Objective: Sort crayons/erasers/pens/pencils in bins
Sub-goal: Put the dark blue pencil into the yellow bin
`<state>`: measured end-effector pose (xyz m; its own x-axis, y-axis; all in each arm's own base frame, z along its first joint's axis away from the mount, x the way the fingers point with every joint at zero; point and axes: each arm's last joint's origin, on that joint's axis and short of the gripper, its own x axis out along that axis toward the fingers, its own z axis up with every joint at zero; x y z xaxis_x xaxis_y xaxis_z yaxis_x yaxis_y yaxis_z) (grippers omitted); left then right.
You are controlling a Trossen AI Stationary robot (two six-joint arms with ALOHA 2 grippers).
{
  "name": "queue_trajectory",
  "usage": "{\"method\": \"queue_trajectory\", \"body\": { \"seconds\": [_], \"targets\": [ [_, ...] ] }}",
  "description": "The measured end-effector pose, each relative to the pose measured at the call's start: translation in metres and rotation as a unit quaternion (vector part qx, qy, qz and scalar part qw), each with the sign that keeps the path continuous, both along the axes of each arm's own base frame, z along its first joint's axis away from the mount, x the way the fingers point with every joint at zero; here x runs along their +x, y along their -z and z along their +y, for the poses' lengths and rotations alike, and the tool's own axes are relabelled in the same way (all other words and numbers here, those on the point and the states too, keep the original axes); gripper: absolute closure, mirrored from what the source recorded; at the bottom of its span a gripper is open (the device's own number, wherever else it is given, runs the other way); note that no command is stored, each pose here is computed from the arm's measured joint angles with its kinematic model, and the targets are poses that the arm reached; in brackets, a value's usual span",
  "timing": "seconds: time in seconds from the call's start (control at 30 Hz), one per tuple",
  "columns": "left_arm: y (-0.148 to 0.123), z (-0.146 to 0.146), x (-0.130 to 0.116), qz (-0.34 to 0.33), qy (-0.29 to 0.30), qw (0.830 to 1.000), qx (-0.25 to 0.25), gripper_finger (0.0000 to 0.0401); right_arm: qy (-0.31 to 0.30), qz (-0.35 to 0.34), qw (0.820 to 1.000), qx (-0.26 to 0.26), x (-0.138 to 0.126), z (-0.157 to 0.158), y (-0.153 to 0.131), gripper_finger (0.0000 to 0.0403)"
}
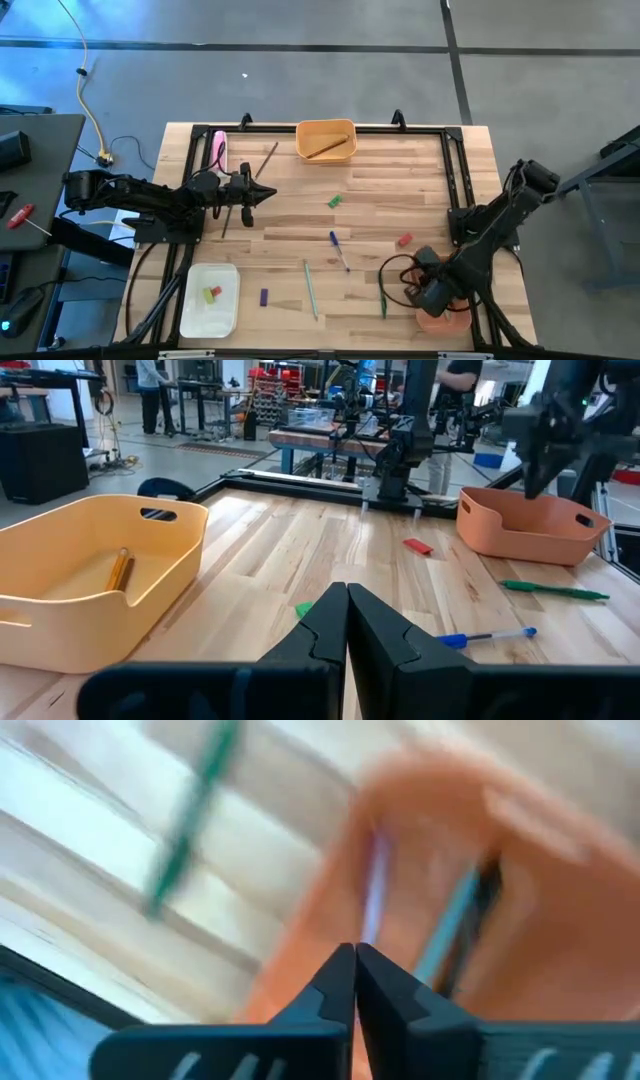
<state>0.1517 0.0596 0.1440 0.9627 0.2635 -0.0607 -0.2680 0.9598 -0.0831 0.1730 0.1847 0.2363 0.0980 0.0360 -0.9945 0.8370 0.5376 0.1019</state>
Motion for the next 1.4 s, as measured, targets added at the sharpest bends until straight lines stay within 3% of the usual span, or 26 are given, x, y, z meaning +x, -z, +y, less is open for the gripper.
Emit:
{"method": "queue_trajectory", "body": {
  "seconds": [0.2,0.33,0.6,0.87,1.13,1.3,1.4],
  "targets": [
    [0.001,-0.001,0.0,0.004,0.01,1.0,0.002,0.04,-0.054,-0.111,0.984,-0.125,0.013,-0.021,-0.008,0.0401],
    [0.001,-0.001,0.0,0.004,0.01,1.0,0.002,0.0401,-0.114,-0.129,0.967,-0.187,0.03,-0.038,-0.01,0.0402],
    [0.001,-0.001,0.0,0.008,0.01,1.0,0.017,0.04,-0.256,-0.187,0.924,-0.213,0.086,-0.084,-0.017,0.0403],
    [-0.001,0.0,0.0,-0.002,0.009,1.0,0.02,0.04,-0.373,-0.282,0.857,-0.218,0.127,-0.143,-0.029,0.0403],
    [-0.001,0.0,0.0,-0.004,0.007,1.0,-0.002,0.04,-0.442,-0.372,0.786,-0.221,0.161,-0.187,-0.023,0.0403],
    [0.001,0.0,0.0,0.002,0.007,1.0,-0.006,0.04,-0.467,-0.387,0.765,-0.218,0.181,-0.209,0.001,0.0403],
    [0.001,0.001,0.001,0.01,-0.008,1.0,-0.019,0.0401,-0.472,-0.386,0.766,-0.205,0.192,-0.223,0.023,0.0403]
  ]
}}
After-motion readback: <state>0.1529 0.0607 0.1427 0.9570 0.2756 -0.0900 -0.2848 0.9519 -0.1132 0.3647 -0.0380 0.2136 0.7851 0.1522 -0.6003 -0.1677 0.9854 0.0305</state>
